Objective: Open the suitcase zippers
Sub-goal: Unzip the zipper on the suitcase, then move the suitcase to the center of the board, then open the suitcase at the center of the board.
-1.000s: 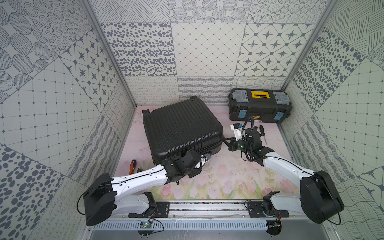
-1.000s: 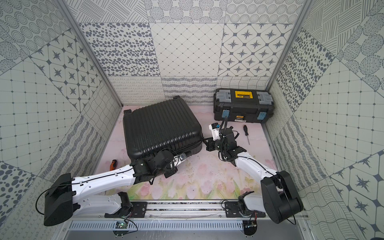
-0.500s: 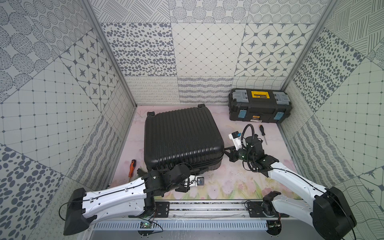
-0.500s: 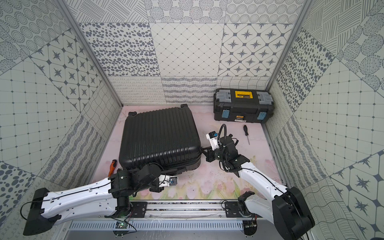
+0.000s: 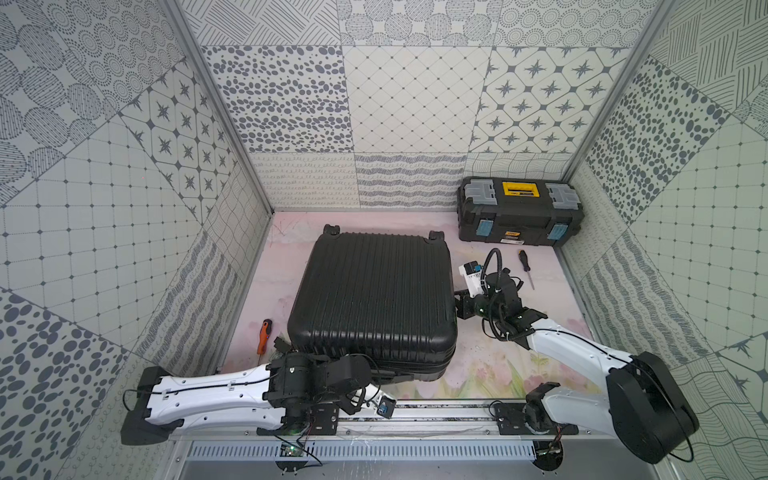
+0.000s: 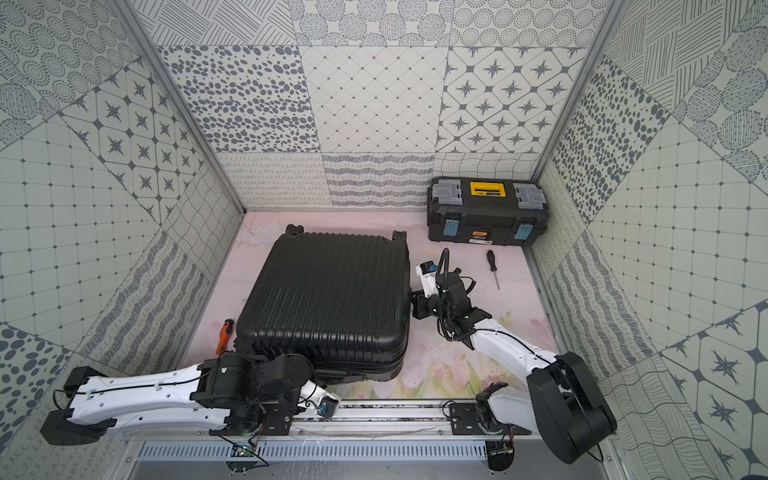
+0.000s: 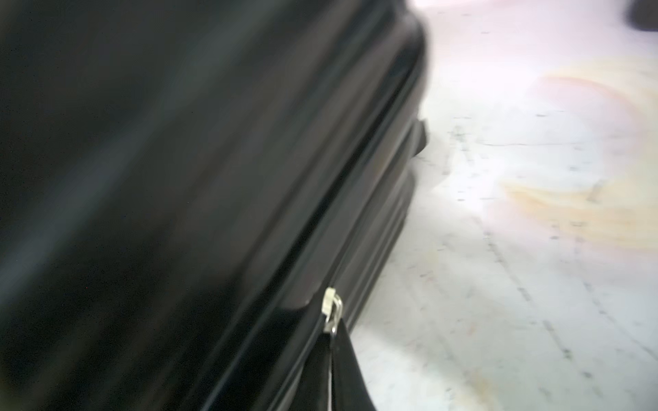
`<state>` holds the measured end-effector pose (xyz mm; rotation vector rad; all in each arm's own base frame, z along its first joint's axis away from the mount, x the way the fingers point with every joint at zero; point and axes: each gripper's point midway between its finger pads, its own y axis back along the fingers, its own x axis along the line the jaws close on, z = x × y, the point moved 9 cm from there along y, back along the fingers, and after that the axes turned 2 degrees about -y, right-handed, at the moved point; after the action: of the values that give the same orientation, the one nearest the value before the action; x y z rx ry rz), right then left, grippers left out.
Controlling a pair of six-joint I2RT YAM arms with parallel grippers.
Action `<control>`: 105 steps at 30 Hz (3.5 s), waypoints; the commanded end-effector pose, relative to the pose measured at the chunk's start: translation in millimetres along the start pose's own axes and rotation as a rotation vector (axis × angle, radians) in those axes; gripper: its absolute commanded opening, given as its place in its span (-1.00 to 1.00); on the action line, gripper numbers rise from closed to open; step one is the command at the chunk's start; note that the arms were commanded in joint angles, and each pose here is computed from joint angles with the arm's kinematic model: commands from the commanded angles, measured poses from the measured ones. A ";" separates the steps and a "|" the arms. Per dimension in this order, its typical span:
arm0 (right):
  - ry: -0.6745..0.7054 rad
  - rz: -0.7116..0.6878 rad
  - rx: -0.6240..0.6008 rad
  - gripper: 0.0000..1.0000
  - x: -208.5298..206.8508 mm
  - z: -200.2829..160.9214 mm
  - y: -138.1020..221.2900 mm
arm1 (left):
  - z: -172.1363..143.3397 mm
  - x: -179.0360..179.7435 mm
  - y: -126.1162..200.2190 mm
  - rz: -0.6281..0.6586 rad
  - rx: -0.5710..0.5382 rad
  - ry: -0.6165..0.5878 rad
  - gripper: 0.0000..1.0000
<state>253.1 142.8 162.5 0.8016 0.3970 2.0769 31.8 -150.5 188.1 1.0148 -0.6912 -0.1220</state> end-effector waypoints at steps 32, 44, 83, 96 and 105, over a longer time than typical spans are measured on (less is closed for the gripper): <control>-0.169 0.040 -0.059 -0.38 -77.8 113.9 -65.5 | 15.3 -16.3 15.8 -0.034 -0.201 -0.267 -1.00; -0.068 -0.283 -0.001 -0.36 -1.4 129.0 14.8 | 17.4 19.4 -27.0 0.039 -0.110 -0.209 -1.00; -0.603 0.017 -0.009 -0.48 -73.1 136.7 22.6 | -20.7 138.9 54.9 0.371 -0.021 1.413 0.51; -0.536 -0.093 0.053 -0.39 -62.1 134.2 6.8 | -118.4 154.8 124.1 0.789 0.188 2.050 0.50; -0.607 -0.064 0.043 -0.59 -54.0 67.9 31.7 | -220.1 122.2 89.6 0.976 0.223 2.621 0.36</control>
<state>309.9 78.1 208.3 1.3595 0.1905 1.6235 234.5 -14.9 282.9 0.3921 1.0217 1.6813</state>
